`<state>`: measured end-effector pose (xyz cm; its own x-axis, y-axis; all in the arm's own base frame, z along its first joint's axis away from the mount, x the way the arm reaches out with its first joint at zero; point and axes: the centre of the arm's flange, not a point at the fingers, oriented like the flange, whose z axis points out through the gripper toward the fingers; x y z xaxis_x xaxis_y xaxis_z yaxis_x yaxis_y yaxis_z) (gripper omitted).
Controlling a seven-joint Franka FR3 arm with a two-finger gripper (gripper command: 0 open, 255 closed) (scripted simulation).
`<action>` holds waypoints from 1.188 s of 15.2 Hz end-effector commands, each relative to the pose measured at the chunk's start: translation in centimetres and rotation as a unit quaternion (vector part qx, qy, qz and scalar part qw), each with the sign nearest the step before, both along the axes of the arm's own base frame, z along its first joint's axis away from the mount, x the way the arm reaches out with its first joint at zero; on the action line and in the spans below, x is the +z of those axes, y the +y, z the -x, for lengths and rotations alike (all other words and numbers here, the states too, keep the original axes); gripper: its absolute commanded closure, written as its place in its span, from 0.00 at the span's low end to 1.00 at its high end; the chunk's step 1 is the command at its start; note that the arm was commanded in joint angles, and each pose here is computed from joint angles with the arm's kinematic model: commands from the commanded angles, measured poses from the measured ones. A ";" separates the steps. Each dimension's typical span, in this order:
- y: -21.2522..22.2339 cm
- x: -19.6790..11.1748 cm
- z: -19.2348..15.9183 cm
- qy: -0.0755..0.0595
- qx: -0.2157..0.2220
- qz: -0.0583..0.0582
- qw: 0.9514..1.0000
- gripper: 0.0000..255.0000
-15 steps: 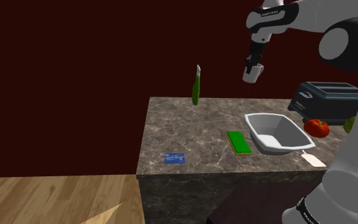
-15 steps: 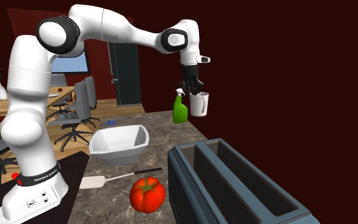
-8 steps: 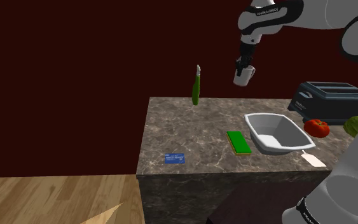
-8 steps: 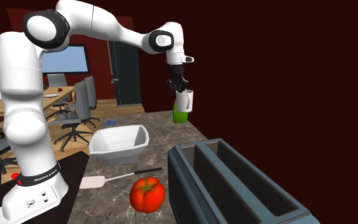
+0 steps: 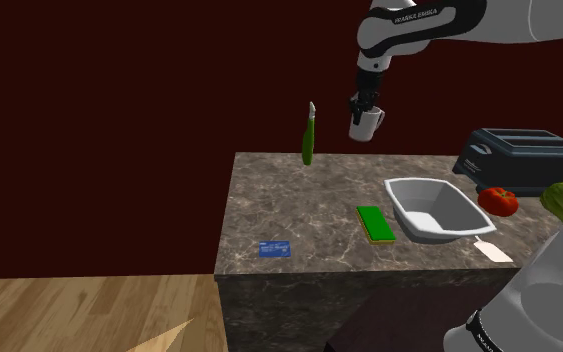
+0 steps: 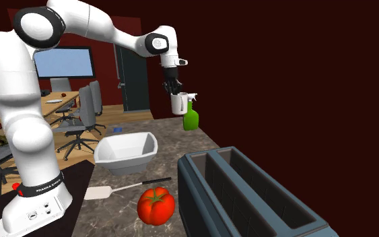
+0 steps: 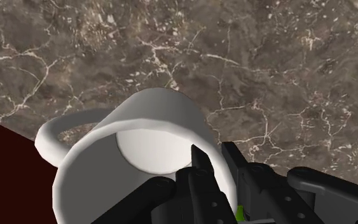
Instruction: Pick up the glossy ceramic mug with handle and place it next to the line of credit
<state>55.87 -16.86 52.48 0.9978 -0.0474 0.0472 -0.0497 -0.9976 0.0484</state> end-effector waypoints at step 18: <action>25.1 -0.1 -1.4 0.000 -0.001 0.000 1.000 1.00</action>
<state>57.02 6.67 52.21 0.9978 -0.0474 0.0469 -0.0497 -0.9976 0.0489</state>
